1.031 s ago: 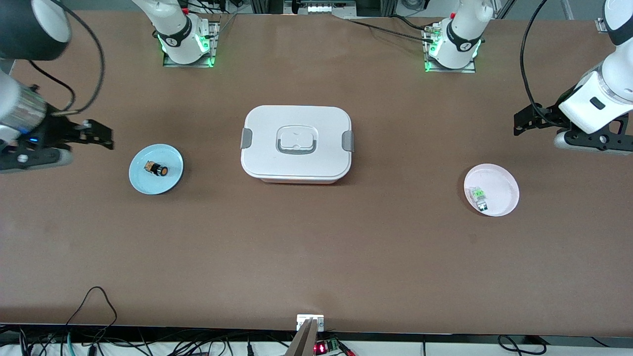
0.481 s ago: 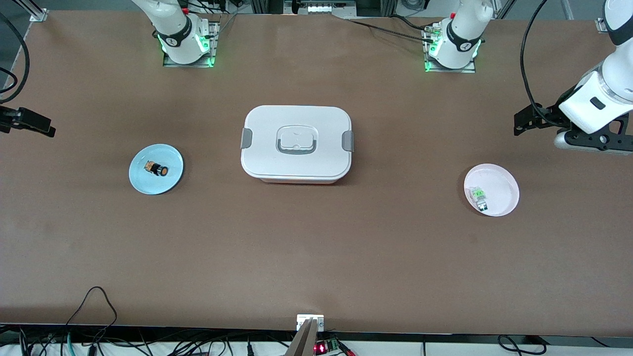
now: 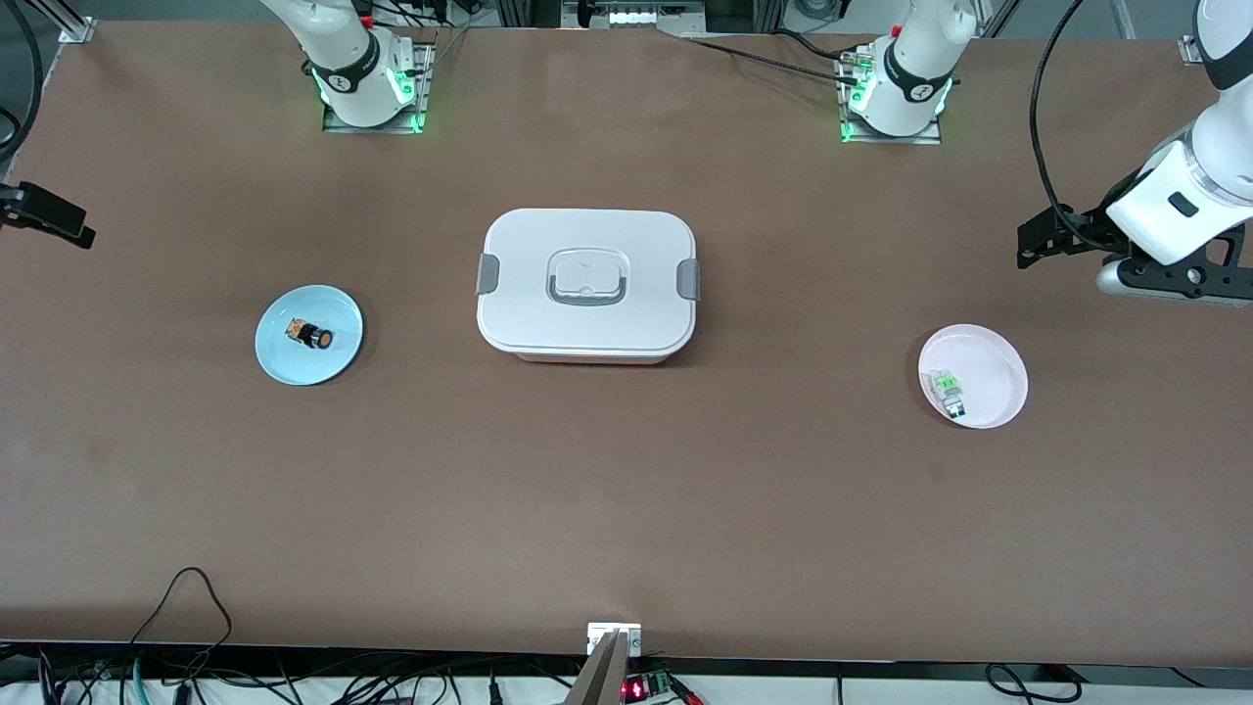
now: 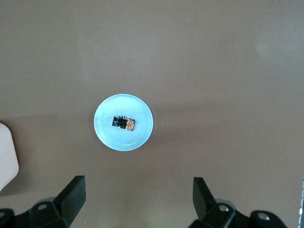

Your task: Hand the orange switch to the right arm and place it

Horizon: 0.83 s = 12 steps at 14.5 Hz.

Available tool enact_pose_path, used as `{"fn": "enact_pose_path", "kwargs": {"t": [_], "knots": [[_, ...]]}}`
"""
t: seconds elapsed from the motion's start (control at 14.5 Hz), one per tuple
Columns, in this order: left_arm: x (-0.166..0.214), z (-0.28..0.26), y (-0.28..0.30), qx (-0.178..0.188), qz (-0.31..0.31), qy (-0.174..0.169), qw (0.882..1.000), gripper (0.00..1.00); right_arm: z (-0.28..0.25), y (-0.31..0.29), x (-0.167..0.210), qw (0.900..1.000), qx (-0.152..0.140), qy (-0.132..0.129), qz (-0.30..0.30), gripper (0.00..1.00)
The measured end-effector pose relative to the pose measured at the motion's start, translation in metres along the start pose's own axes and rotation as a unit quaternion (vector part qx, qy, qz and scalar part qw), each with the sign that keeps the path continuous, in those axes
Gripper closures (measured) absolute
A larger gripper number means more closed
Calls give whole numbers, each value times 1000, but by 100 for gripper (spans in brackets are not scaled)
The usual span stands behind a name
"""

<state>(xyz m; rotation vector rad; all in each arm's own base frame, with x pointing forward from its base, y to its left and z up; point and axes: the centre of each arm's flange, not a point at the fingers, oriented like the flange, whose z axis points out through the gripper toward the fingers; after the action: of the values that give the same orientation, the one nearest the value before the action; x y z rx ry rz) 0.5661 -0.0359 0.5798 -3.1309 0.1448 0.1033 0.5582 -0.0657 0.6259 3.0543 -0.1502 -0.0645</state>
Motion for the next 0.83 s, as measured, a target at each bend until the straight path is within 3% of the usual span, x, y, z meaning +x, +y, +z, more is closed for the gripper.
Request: {"fn": "enact_pose_path", "kwargs": {"t": [0.83], "knots": [[0, 0, 0, 0, 0, 0, 1000, 0, 10, 3, -17, 1000, 10, 5, 3, 0]]}}
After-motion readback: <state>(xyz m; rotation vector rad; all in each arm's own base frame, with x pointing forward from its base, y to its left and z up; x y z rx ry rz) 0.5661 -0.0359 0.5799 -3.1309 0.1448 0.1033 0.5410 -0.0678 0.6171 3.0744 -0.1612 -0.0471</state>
